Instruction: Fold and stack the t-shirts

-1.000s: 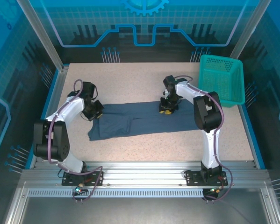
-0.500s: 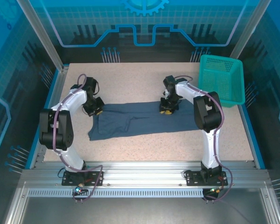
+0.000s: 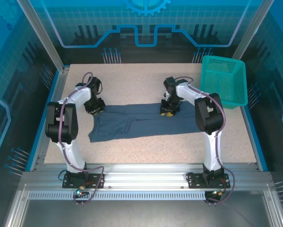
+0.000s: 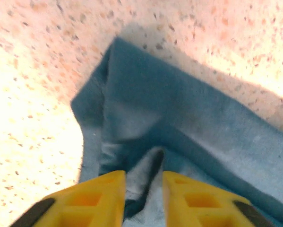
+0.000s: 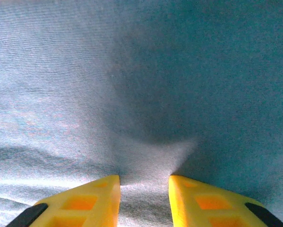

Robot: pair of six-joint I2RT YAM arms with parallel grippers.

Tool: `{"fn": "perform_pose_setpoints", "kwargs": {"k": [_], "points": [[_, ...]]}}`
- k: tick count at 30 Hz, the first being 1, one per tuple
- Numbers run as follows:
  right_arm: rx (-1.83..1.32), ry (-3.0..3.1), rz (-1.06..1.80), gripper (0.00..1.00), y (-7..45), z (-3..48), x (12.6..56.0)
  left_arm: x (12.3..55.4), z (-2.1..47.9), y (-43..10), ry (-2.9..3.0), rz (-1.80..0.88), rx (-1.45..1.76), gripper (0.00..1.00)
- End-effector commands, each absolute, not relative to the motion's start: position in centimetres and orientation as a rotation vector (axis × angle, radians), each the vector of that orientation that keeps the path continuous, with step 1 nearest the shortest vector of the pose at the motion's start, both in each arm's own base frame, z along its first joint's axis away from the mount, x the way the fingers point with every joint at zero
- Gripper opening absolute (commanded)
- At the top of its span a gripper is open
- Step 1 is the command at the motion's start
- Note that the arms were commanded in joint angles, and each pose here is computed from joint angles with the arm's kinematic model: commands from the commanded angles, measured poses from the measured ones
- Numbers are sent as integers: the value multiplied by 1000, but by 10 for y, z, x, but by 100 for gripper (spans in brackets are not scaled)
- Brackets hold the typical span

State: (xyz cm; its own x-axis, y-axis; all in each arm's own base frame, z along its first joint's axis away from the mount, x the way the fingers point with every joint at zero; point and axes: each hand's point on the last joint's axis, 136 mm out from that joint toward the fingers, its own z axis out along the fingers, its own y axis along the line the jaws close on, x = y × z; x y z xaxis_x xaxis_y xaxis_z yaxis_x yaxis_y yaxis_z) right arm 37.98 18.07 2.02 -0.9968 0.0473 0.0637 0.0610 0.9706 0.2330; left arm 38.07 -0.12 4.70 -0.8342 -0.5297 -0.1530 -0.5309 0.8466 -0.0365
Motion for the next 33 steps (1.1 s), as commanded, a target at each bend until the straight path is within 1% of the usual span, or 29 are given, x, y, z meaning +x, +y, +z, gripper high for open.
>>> {"fn": "perform_pose_setpoints", "kwargs": {"k": [1, 4, 7, 10, 12, 15, 18, 23, 28, 31, 33], "points": [[-65, -3055, -357, 35, 183, 31, 377, 382, 72, 14, 2809, 161, -803, 33], [-54, -3098, -367, 36, 183, 46, 383, 379, 110, 7, 2712, 256, -749, 33], [-34, -3163, -348, 36, 178, 61, 388, 367, 124, -21, 2678, 75, -853, 31], [-6, -3228, -377, 35, 173, 72, 392, 353, 110, -50, 2686, -161, -1041, 28], [8, -3242, -392, 34, 169, 73, 392, 350, 97, -61, 2690, -250, -1155, 25], [18, -3231, -352, 32, 154, 65, 391, 354, 79, -67, 2679, -301, -1282, 22], [-18, -3202, -284, 32, 134, 54, 389, 362, 59, -64, 2674, -303, -1383, 21], [-56, -3097, -64, 31, 102, 32, 374, 387, 36, -51, 2685, -253, -1413, 21], [-80, -3036, 1, 32, 95, 21, 361, 423, 23, -44, 2723, -211, -1341, 19], [-96, -2997, 22, 31, 96, 12, 349, 461, 18, -49, 2712, -302, -1290, 19], [-110, -2989, 19, 31, 102, 10, 343, 495, 21, -62, 2675, -439, -1231, 20]]}}
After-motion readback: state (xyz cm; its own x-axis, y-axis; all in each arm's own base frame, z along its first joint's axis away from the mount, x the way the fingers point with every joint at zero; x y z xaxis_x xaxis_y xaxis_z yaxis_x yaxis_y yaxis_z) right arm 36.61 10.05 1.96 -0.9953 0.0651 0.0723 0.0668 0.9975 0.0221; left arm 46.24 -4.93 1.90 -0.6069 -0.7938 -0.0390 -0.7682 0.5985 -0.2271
